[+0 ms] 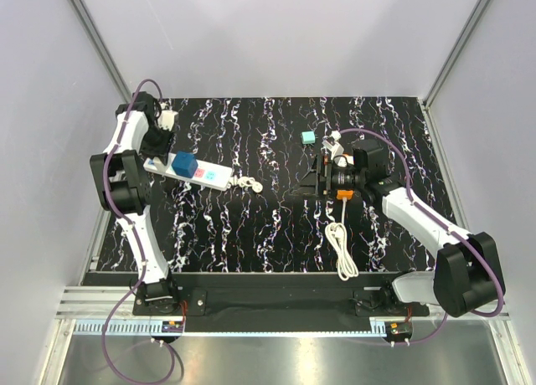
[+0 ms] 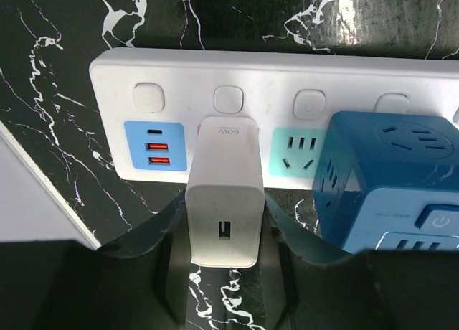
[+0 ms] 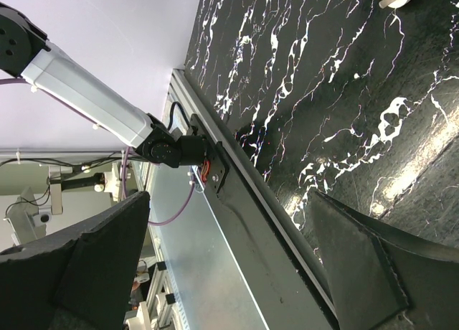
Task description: Insert the plug
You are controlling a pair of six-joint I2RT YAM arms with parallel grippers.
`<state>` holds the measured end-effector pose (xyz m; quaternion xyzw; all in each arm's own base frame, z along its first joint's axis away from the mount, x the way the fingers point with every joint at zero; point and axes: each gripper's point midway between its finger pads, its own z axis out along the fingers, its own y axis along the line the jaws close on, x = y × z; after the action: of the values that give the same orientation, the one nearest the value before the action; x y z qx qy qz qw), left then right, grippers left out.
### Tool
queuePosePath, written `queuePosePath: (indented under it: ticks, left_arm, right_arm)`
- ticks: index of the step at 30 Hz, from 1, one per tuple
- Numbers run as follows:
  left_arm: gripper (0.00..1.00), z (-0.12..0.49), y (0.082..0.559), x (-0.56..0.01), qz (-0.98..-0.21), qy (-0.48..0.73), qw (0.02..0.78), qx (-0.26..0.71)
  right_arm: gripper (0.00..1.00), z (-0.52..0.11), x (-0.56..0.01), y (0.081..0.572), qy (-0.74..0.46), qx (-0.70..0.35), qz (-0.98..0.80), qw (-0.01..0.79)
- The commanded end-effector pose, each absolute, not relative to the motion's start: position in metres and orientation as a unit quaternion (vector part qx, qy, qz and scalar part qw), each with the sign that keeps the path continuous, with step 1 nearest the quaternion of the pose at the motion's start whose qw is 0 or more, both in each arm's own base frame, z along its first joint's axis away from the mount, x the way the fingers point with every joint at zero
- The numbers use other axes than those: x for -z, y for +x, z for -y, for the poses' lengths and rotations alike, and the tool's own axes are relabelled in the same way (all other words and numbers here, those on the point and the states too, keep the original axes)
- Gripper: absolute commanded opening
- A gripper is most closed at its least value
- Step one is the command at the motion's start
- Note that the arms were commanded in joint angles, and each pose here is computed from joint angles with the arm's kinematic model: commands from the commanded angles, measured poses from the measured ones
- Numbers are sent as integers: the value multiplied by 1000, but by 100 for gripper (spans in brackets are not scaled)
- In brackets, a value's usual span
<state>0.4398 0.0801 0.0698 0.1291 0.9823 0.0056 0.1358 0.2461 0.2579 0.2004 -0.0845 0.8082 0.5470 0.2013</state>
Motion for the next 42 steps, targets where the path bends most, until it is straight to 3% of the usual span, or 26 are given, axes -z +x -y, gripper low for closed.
queuePosePath:
  ticks: [1, 2, 4, 5, 11, 12, 23, 26, 30, 32, 37, 42]
  left_arm:
    - [7, -85, 423, -26, -990, 113, 79, -17]
    - [22, -84, 425, -33, -990, 112, 89, -17]
    - [31, -80, 430, -47, -987, 115, 110, -9]
    - [41, -78, 432, -52, -986, 118, 119, -2]
    - [65, -70, 445, -97, -976, 125, 176, 12]
    - [99, -69, 445, -106, -975, 126, 183, 12]
    - [99, -83, 455, -210, -949, 77, 300, -56]
    - [99, -85, 455, -246, -933, 20, 350, -78]
    - [99, -58, 454, -297, -901, -103, 420, -27]
    - [99, -23, 443, -324, -889, -78, 452, 1]
    - [99, 64, 398, -352, -860, 36, 506, -60]
    - [99, 121, 371, -310, -861, 107, 497, 18]
  right_arm:
    - [100, -259, -212, 245, -110, -556, -793, 225]
    - [100, -259, -213, 245, -111, -555, -792, 226]
    - [100, -259, -213, 245, -111, -555, -793, 228]
    - [100, -259, -214, 245, -112, -555, -792, 230]
    - [100, -254, -210, 250, -120, -529, -801, 252]
    - [100, -253, -207, 250, -122, -522, -805, 254]
    - [100, -219, -195, 304, -41, -367, -873, 317]
    - [100, -204, -196, 340, -4, -297, -890, 346]
    - [100, -180, -193, 396, 16, -184, -906, 381]
    - [100, -169, -187, 429, 31, -126, -913, 386]
    - [92, -167, -163, 492, 17, -60, -917, 394]
    - [88, -185, -117, 538, -27, -53, -924, 377]
